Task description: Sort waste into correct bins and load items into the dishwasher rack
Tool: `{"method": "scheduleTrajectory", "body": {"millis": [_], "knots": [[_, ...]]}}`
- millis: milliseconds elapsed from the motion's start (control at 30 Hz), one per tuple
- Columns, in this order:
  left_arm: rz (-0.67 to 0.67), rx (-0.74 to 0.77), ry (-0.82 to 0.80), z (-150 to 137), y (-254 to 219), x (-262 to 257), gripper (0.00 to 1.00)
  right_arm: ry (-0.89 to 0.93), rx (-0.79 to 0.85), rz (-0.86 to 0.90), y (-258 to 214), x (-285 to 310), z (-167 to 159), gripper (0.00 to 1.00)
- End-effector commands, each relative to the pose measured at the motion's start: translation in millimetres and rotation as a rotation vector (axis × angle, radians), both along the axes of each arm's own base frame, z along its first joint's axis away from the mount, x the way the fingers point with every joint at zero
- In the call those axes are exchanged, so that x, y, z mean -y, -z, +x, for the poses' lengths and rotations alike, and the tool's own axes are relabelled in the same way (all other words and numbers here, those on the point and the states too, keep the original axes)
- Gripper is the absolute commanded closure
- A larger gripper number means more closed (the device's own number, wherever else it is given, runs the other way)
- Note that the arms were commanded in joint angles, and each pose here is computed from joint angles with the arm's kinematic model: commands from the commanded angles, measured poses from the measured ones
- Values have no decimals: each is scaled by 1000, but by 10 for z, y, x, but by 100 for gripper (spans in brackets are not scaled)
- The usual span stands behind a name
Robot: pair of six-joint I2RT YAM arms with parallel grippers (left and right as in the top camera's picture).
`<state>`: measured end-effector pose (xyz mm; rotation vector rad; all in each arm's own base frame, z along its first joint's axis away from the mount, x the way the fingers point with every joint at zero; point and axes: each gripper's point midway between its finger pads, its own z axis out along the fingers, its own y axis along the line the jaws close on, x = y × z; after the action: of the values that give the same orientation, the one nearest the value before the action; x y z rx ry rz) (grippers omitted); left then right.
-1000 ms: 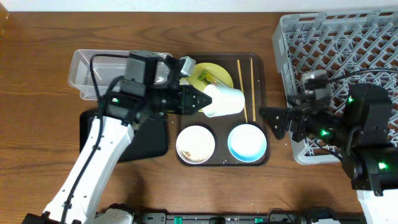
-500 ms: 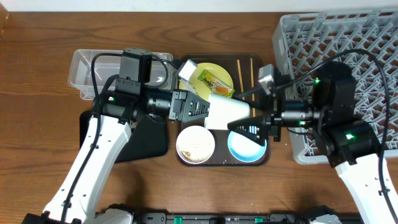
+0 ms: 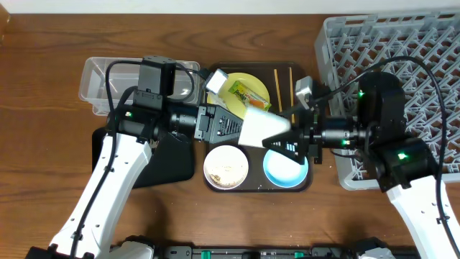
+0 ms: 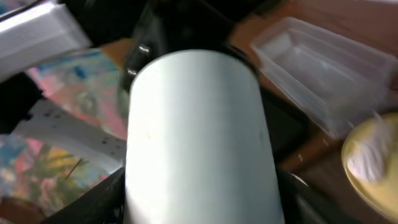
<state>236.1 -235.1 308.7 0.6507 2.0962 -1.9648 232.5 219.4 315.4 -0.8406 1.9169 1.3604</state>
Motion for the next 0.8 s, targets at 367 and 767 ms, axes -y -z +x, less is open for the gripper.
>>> {"method": "scheduleTrajectory", "body": {"millis": [367, 767], "knots": [[8, 27, -14, 33, -22, -6, 38, 1449, -475, -643, 920, 2721, 159, 34], [7, 26, -14, 33, -22, -6, 38, 1321, -780, -768, 1708, 2700, 423, 34]]}}
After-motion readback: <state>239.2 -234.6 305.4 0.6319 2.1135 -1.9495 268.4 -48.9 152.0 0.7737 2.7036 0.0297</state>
